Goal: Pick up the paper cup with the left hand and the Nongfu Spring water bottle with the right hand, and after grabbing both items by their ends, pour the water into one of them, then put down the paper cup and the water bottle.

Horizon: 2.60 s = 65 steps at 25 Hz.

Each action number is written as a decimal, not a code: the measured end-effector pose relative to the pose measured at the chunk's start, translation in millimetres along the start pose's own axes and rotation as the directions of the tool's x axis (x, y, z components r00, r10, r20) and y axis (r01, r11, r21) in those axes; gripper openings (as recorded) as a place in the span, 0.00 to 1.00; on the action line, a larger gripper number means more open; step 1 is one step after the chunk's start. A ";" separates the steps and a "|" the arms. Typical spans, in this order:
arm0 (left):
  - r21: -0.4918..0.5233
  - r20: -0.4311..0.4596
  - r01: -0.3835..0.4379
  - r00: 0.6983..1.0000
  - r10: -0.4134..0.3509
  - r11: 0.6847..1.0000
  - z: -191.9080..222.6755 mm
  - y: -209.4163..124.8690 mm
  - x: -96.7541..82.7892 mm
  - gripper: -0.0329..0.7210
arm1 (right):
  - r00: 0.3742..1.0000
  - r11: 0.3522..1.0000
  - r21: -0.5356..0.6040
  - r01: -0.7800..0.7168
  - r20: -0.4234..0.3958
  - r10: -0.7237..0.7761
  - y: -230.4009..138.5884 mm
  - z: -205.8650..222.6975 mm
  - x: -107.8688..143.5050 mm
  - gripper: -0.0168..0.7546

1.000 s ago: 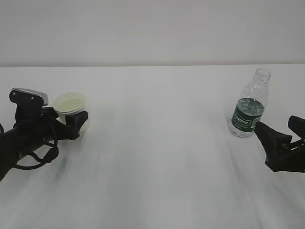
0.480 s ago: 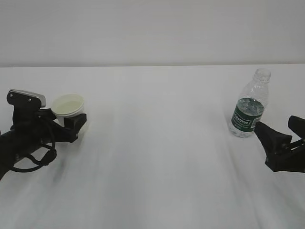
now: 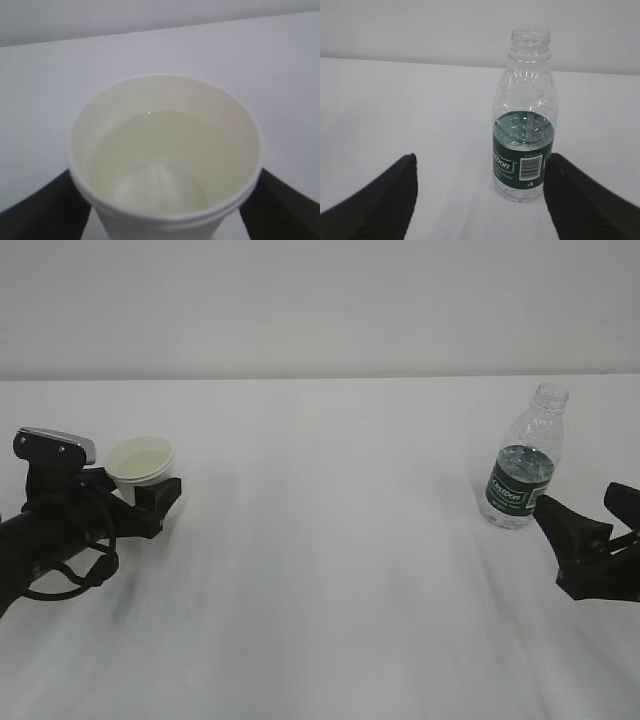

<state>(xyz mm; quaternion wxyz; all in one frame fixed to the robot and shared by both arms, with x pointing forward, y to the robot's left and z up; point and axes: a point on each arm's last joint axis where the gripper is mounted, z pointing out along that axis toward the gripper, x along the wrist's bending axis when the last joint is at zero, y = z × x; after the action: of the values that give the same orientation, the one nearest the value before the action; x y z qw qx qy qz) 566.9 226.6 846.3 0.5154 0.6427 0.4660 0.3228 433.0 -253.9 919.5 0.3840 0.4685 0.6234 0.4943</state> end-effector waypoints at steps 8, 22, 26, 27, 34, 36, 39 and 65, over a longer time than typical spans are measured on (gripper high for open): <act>0.001 0.014 -0.007 1.000 0.007 1.000 0.0 -0.1 -1.3 0.96 | 1.000 1.000 0.000 0.000 0.000 0.000 0.0 0.0 0.0 0.78; 0.011 0.003 -0.011 1.000 0.011 1.000 -10.4 9.8 -2.6 0.96 | 1.000 1.000 0.000 0.000 0.000 0.000 0.0 0.0 0.0 0.78; 0.049 0.000 -0.010 1.000 0.010 0.999 -18.3 7.5 -4.0 0.96 | 1.000 1.000 0.000 0.000 0.000 0.000 0.0 0.0 0.0 0.78; 0.057 0.000 -0.008 1.000 0.008 0.998 -20.7 5.9 -4.5 0.96 | 1.000 1.000 0.000 0.000 0.000 0.000 0.0 0.0 0.0 0.78; 0.071 -0.005 -0.003 1.000 0.003 0.998 -39.8 8.7 -8.0 0.96 | 1.000 1.000 0.000 -0.005 0.000 0.005 0.0 0.0 0.0 0.78; 0.061 -0.009 -0.003 1.000 0.003 0.998 -45.6 13.1 -9.0 0.95 | 1.000 1.000 0.000 -0.007 0.000 0.007 0.0 0.0 0.0 0.78; 0.055 -0.013 -0.006 1.000 0.007 0.998 -52.2 19.7 -10.1 0.95 | 1.000 1.000 0.000 -0.009 0.000 0.009 0.0 0.0 0.0 0.78; -0.028 -0.077 -0.062 0.995 0.060 0.998 -96.2 100.3 -14.4 0.91 | 0.997 0.998 -0.026 -0.058 0.053 0.059 4.5 -1.6 -4.9 0.78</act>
<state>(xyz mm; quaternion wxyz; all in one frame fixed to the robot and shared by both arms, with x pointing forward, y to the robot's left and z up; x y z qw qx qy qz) 502.3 244.5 968.8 0.4967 0.6359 0.4605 0.3698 433.6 -258.8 924.4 0.3919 0.4949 0.5927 0.5003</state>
